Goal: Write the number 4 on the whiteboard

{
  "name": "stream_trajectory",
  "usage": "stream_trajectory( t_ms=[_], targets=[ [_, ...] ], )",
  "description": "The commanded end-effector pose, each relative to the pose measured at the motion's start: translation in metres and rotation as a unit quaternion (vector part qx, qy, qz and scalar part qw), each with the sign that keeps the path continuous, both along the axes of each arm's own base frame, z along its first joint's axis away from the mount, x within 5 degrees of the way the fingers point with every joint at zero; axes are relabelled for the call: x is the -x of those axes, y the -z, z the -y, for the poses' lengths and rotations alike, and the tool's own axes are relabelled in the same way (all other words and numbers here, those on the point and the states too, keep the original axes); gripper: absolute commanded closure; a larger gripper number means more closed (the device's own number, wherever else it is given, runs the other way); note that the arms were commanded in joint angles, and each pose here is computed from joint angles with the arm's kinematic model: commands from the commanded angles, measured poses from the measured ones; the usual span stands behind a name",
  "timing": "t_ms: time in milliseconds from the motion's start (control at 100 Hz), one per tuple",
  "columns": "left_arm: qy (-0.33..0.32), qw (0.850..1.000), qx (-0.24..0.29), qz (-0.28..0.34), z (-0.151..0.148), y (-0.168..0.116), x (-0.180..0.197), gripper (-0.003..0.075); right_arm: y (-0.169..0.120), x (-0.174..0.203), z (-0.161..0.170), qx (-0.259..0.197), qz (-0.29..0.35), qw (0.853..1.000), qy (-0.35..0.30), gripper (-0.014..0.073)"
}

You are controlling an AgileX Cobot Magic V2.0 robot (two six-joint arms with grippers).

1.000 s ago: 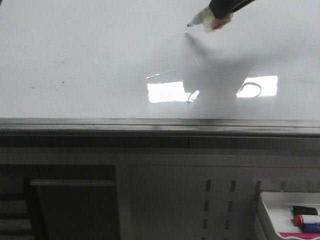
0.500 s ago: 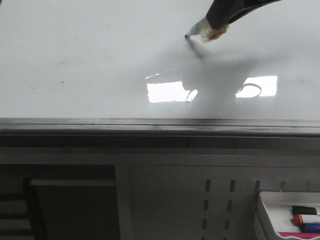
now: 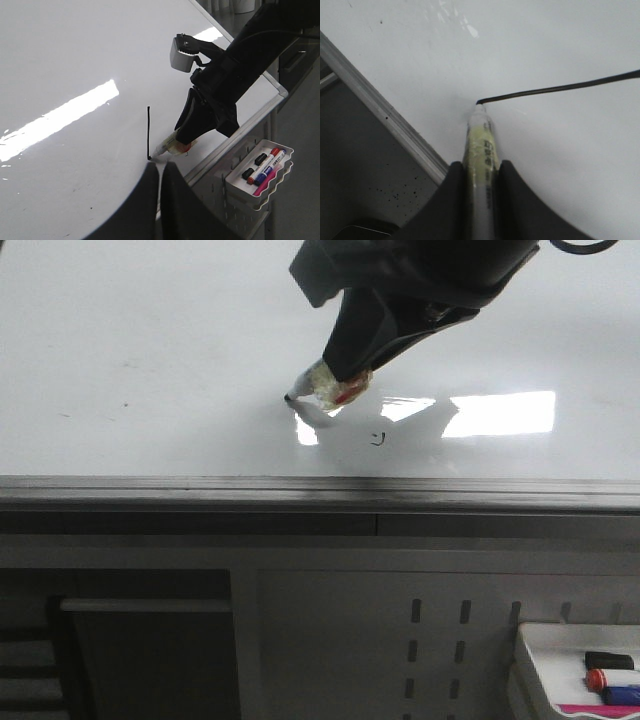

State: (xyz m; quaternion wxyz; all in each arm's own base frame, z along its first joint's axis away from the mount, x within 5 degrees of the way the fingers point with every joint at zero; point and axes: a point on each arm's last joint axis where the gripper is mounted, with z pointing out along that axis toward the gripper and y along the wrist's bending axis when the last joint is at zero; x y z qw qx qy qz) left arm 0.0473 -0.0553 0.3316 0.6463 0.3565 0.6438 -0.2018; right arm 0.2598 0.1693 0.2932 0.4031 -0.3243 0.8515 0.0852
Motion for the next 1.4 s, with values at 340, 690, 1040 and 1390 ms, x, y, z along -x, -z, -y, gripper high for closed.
stream_trajectory(
  t_ms=[340,690,1040,1390],
  targets=[
    [-0.027,0.998,0.05,0.03,-0.003,-0.016,-0.003,0.0741,-0.041,0.003,0.07,0.021,0.019,0.994,0.104,0.0655],
    [-0.029,0.998,0.052,0.032,-0.004,-0.017,-0.003,0.0741,-0.053,0.02,0.117,0.058,0.026,0.98,0.189,0.0655],
    [-0.028,0.998,0.051,0.031,-0.004,-0.017,-0.003,0.0741,-0.083,0.033,0.083,-0.041,0.132,0.984,0.115,0.0655],
    [-0.028,0.998,0.051,0.031,-0.004,-0.017,-0.003,0.0741,-0.066,0.007,0.065,-0.044,0.132,0.985,0.098,0.0655]
  ],
)
